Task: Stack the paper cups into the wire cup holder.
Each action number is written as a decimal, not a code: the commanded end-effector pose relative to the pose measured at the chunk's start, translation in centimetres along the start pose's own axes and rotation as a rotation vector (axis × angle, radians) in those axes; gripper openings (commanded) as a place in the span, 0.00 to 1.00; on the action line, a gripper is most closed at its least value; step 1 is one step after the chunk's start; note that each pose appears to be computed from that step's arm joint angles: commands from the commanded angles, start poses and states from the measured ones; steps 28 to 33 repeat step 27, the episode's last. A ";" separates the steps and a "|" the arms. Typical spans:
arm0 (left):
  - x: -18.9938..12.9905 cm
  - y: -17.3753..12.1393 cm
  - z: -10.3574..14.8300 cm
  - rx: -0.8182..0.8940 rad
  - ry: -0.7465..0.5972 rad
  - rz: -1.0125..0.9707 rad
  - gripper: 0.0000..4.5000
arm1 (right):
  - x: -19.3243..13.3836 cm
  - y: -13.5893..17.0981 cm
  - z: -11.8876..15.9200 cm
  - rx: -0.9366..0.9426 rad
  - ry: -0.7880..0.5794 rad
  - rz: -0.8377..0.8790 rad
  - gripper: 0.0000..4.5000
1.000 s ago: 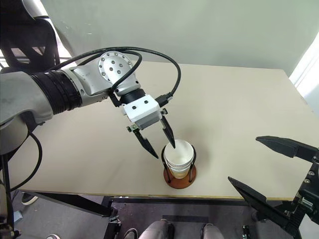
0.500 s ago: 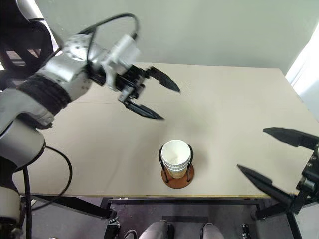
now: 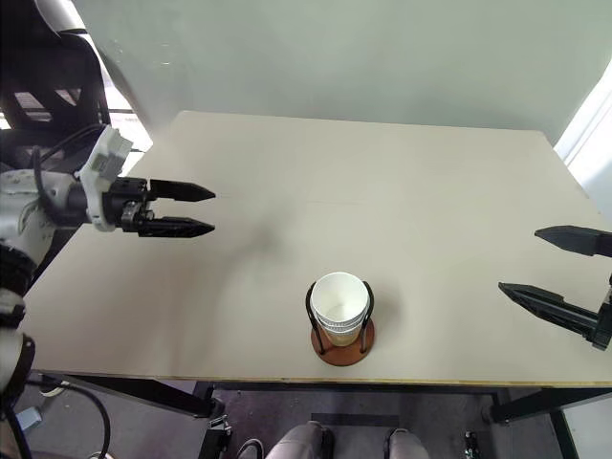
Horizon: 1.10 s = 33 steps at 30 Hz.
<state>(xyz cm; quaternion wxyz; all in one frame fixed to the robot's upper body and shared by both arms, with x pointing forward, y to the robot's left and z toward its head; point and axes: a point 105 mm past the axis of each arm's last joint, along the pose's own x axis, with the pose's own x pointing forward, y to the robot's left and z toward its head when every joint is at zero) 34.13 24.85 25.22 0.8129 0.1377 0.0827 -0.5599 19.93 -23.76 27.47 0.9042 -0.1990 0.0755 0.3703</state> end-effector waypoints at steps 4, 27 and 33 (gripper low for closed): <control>-2.1 -1.0 1.1 0.076 -0.013 0.070 1.00 | -0.2 -1.7 -0.3 -0.028 0.005 0.010 1.00; -1.2 -0.4 4.7 0.115 -0.210 0.157 1.00 | 0.1 -2.2 0.4 -0.051 0.008 0.021 1.00; -1.2 -0.4 4.7 0.115 -0.210 0.157 1.00 | 0.1 -2.2 0.4 -0.051 0.008 0.021 1.00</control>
